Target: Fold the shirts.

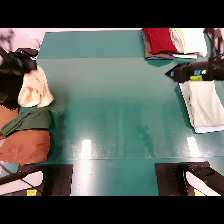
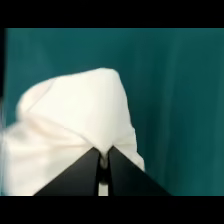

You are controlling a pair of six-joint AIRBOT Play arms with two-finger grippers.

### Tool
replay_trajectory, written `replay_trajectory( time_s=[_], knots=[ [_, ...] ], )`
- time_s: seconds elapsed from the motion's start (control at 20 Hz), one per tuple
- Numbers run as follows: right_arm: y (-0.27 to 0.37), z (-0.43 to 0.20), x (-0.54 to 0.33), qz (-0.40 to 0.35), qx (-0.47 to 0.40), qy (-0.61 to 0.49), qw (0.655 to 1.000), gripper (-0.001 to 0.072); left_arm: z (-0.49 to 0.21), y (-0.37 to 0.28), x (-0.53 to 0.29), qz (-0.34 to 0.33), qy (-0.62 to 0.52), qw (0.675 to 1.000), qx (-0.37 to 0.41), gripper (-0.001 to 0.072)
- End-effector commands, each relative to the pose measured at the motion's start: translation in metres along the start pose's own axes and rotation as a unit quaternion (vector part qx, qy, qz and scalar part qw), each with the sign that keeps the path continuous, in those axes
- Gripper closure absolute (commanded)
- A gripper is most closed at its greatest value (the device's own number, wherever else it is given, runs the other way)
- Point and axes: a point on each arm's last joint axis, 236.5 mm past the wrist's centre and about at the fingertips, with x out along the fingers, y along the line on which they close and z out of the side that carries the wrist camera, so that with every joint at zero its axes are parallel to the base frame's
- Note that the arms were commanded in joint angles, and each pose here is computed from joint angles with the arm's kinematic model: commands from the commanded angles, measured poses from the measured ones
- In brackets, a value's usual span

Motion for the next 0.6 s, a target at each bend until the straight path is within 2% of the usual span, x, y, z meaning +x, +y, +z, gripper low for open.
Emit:
replay_trajectory(
  time_s=[0.0,0.1,0.25,0.55],
  knots=[
    [0.018,0.054,-0.04,-0.001,-0.032,-0.08,0.996,0.0696,0.095,-0.041,-0.156,-0.033,-0.189,0.979,0.064,0.0687],
    [0.029,0.08,-0.064,-0.001,-0.048,-0.123,0.991,0.0696,0.109,-0.084,-0.227,-0.079,-0.253,0.958,0.109,0.0687],
    [0.045,0.105,-0.097,-0.001,-0.07,-0.169,0.983,0.0696,0.099,-0.157,-0.271,-0.166,-0.275,0.932,0.17,0.0687],
    [0.049,0.132,-0.145,-0.023,-0.088,-0.223,0.971,0.0696,0.002,-0.354,-0.23,-0.338,-0.17,0.868,0.321,0.0684]
  ],
)
